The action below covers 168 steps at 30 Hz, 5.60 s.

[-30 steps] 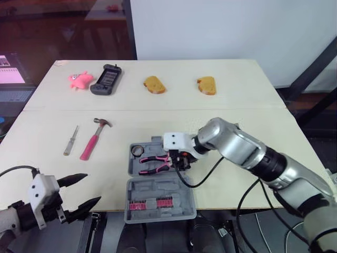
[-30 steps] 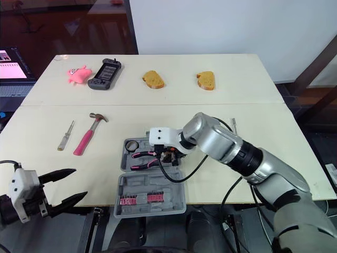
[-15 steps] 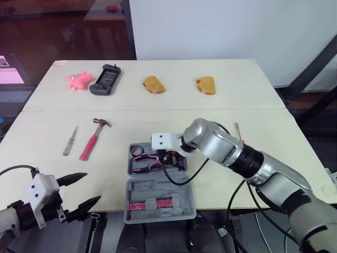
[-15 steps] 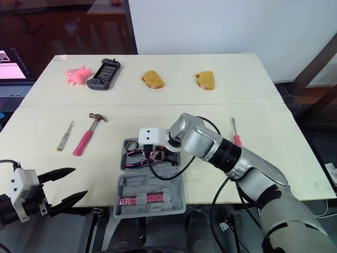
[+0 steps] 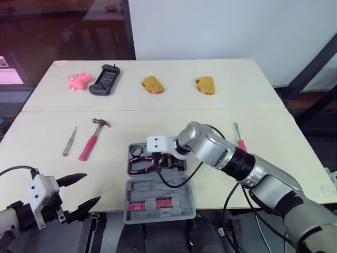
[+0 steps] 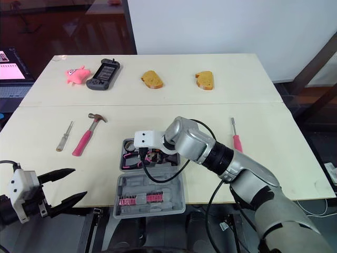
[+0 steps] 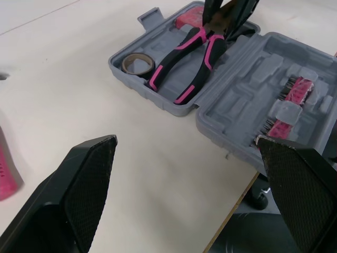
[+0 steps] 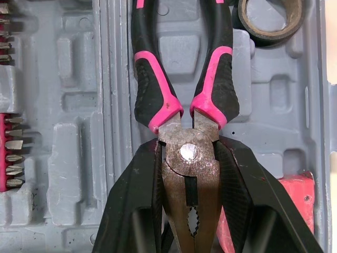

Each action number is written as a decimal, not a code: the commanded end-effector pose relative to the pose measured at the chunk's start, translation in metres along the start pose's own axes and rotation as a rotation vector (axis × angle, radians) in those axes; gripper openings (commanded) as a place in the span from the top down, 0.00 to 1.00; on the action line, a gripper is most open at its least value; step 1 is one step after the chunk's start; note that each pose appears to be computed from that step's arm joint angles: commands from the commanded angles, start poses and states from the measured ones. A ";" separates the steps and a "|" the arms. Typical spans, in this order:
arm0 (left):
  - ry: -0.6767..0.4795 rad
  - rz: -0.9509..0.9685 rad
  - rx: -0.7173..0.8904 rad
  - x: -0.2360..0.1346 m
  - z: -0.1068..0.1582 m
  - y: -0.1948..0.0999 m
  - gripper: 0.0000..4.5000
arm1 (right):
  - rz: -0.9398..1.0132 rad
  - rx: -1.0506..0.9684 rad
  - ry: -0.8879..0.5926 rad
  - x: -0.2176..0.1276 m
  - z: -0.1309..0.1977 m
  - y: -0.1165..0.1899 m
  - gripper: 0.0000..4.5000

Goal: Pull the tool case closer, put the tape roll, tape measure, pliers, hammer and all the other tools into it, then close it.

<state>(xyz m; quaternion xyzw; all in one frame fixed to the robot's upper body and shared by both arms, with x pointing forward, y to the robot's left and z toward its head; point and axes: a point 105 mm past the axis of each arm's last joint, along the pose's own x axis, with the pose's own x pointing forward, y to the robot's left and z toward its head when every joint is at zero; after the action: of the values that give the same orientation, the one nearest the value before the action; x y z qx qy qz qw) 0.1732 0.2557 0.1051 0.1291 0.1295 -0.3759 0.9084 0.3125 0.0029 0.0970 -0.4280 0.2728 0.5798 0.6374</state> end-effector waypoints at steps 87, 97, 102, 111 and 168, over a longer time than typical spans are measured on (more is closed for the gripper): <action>0.170 -0.309 0.206 0.056 -0.014 0.041 0.99 | -0.131 -0.003 -0.241 -0.081 -0.143 0.018 1.00; 0.151 -0.332 0.192 0.088 -0.026 0.026 0.99 | -0.080 -0.044 -0.222 -0.039 -0.143 0.032 1.00; 0.162 -0.327 0.186 0.098 -0.034 0.020 0.99 | -0.067 -0.051 -0.228 -0.031 -0.140 0.038 1.00; 0.158 -0.333 0.185 0.124 -0.042 0.011 0.99 | -0.059 -0.064 -0.250 -0.015 -0.126 0.039 1.00; 0.119 -0.367 0.219 0.189 -0.020 0.028 0.99 | -0.229 0.072 -0.239 0.000 -0.117 -0.003 1.00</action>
<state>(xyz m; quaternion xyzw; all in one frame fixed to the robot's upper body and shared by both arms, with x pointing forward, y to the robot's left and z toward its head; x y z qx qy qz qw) 0.3235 0.1793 0.0301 0.2232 0.1690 -0.5024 0.8180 0.3315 -0.1050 0.0401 -0.3599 0.1726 0.5388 0.7419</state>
